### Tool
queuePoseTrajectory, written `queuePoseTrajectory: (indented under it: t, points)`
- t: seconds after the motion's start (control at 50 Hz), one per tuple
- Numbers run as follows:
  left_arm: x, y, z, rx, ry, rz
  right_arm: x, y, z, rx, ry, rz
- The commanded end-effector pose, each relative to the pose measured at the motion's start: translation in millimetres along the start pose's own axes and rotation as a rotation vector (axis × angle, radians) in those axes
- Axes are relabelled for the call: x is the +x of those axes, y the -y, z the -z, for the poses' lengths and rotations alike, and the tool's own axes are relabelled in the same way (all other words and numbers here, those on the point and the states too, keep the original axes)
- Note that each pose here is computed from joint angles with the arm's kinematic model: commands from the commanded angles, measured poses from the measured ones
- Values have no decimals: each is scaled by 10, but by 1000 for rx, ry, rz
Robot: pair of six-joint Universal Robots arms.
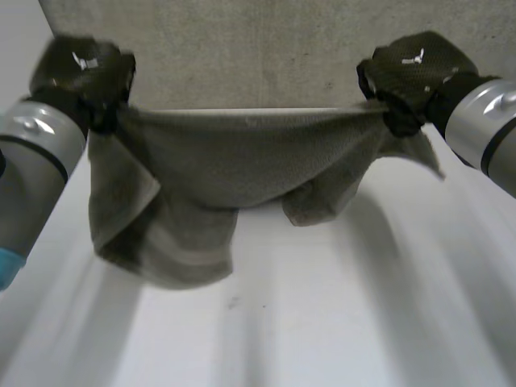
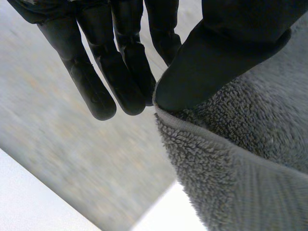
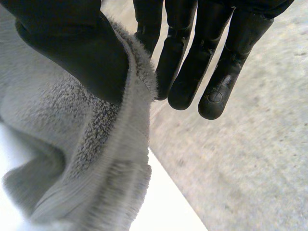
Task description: Fold the towel.
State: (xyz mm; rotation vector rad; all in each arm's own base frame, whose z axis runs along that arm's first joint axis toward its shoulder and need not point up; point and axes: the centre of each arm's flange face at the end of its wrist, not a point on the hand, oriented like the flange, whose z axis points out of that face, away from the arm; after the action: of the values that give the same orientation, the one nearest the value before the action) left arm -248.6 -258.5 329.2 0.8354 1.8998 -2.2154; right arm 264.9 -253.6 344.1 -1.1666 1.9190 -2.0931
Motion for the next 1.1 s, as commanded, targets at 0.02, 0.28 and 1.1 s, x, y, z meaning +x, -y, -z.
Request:
queuePoseTrajectory:
  t: [0.02,0.28,1.1]
  points:
    - [304,-545,193,-355,-205,-48,-317,-436,70,-292,127,230]
    - [521,-884,-301,-334,-218,-112,-473,-783,-664,-314,121,302]
    - [787,-1523,-166,-22,-345,-10,-767,-1427,-439,-233,172,156]
